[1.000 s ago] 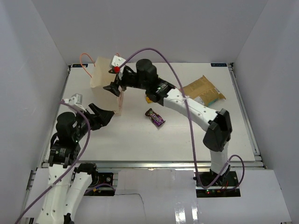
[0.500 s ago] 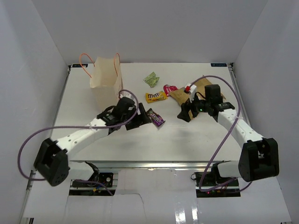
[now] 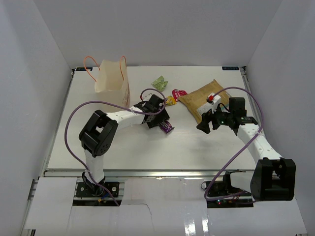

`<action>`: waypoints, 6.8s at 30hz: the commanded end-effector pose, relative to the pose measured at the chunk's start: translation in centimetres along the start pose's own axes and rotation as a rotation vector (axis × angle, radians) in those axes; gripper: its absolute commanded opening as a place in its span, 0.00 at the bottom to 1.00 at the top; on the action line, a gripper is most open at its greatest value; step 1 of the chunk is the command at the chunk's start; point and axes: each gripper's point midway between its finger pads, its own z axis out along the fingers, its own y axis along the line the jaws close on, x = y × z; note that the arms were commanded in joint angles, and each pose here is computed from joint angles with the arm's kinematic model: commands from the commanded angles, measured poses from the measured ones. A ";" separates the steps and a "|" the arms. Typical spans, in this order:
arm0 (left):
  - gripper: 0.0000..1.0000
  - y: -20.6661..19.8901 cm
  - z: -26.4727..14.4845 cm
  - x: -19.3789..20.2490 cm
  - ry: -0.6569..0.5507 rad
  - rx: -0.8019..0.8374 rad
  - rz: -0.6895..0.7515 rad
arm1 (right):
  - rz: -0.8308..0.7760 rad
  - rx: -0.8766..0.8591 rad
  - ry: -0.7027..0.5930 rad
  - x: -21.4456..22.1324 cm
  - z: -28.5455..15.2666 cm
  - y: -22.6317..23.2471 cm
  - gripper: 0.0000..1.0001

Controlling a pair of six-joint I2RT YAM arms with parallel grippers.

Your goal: Place the snacks into the paper bag

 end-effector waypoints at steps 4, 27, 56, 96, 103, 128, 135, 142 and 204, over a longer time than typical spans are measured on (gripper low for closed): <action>0.57 1.2 1.4 -0.1 -0.003 -0.100 -0.055 | -0.013 -0.028 -0.032 -0.3 -0.1 0.4 0.85; 0.17 -4.5 -30.9 -19.7 -0.612 0.206 0.546 | -0.073 -0.071 -0.045 -1.0 0.0 0.5 0.83; 0.30 3.2 -24.0 -29.7 -0.606 -0.052 0.509 | -0.085 -0.060 -0.050 -1.8 -0.3 0.2 0.83; 0.98 -6.1 -28.2 -10.3 -0.391 0.767 0.250 | 1.147 0.352 -0.020 3.5 3.8 -11.7 0.94; 0.98 -7.7 -24.0 -7.1 -0.283 0.814 0.193 | 1.196 0.324 -0.064 4.2 5.8 -12.1 0.88; 0.98 -16.0 -5.8 -1.0 0.115 0.766 0.057 | 1.360 -0.005 -0.162 0.5 2.7 -7.3 0.08; 0.98 -17.6 -3.8 0.3 0.173 0.789 0.082 | 1.402 -0.127 -0.143 -0.2 1.8 -4.5 0.08; 0.98 -17.8 -2.4 1.7 0.206 0.774 0.078 | 1.402 -0.190 -0.183 -1.9 1.0 -3.7 0.08; 0.00 -4.9 -53.2 -26.8 -1.156 0.061 0.454 | 0.456 -0.449 -0.165 -3.9 -1.7 -1.6 0.86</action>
